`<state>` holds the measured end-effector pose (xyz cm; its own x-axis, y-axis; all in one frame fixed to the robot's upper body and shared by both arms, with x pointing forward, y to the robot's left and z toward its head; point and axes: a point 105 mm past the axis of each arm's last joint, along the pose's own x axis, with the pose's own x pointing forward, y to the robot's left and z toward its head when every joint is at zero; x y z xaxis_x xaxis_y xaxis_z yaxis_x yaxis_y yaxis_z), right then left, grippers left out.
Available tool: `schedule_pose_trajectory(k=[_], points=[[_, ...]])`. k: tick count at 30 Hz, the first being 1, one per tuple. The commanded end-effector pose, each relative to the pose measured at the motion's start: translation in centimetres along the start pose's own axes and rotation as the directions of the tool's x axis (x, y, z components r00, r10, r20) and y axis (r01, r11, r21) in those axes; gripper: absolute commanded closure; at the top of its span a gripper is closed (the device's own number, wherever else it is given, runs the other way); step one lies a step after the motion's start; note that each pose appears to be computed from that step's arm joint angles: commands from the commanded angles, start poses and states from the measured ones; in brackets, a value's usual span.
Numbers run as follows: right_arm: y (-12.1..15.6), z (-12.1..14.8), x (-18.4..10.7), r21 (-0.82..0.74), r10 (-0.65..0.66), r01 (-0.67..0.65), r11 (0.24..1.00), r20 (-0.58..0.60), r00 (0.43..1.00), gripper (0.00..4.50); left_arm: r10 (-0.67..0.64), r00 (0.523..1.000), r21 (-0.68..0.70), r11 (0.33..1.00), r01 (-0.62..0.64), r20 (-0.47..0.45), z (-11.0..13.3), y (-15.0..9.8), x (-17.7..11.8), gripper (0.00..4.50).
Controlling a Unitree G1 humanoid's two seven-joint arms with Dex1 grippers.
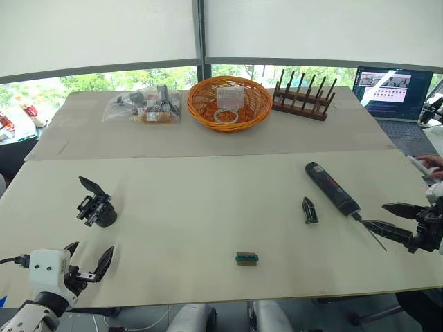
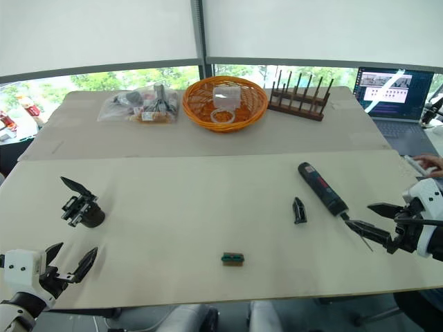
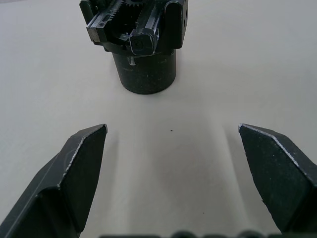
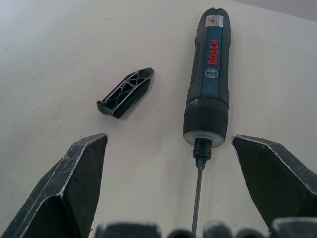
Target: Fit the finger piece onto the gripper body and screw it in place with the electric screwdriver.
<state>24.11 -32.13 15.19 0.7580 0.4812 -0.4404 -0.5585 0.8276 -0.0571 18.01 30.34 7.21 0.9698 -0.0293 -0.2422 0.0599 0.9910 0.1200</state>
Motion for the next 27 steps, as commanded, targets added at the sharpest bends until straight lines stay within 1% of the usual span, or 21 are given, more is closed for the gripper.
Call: schedule_pose_trajectory(k=[1, 4, 7, 10, 12, 19, 23, 27], points=[[1.7, 2.7, 0.2, -0.071, 0.078, -0.075, 0.995, 0.048, 0.996, 0.07, -0.004, 0.999, 0.020, 1.000, 0.003, 0.043, 1.3, 0.0, 0.9, 0.00], [5.8, 5.7, 1.2, -0.127, 0.257, -0.244, 0.961, 0.094, 0.962, 0.07, 0.000, 0.998, 0.008, 1.000, -0.001, 0.062, 2.0, 0.1, 3.1, 0.00], [8.3, 6.9, 1.7, -0.143, 0.356, -0.341, 0.929, 0.099, 0.929, 0.07, -0.010, 0.997, 0.010, 1.000, 0.009, 0.072, 2.4, 0.0, 4.1, 0.00], [10.3, 7.9, 2.1, -0.187, 0.422, -0.400, 0.897, 0.099, 0.901, 0.07, -0.009, 0.997, 0.013, 1.000, 0.008, 0.073, 2.6, 0.3, 5.0, 0.00], [10.9, 8.2, 2.3, -0.211, 0.440, -0.414, 0.885, 0.097, 0.893, 0.07, -0.006, 0.998, 0.012, 1.000, 0.005, 0.070, 2.5, 0.5, 5.3, 0.00], [11.9, 8.9, 2.9, -0.252, 0.462, -0.424, 0.870, 0.117, 0.879, 0.07, 0.015, 0.997, -0.010, 1.000, -0.015, 0.071, 2.3, 1.2, 6.0, 0.00], [12.4, 9.0, 3.2, -0.266, 0.476, -0.435, 0.861, 0.117, 0.872, 0.07, 0.015, 0.997, -0.005, 1.000, -0.015, 0.082, 2.6, 1.5, 6.9, 0.00], [12.8, 8.9, 4.1, -0.270, 0.477, -0.433, 0.860, 0.123, 0.870, 0.07, -0.012, 0.997, 0.034, 0.999, 0.009, 0.081, 2.6, 1.8, 8.5, 0.00]])
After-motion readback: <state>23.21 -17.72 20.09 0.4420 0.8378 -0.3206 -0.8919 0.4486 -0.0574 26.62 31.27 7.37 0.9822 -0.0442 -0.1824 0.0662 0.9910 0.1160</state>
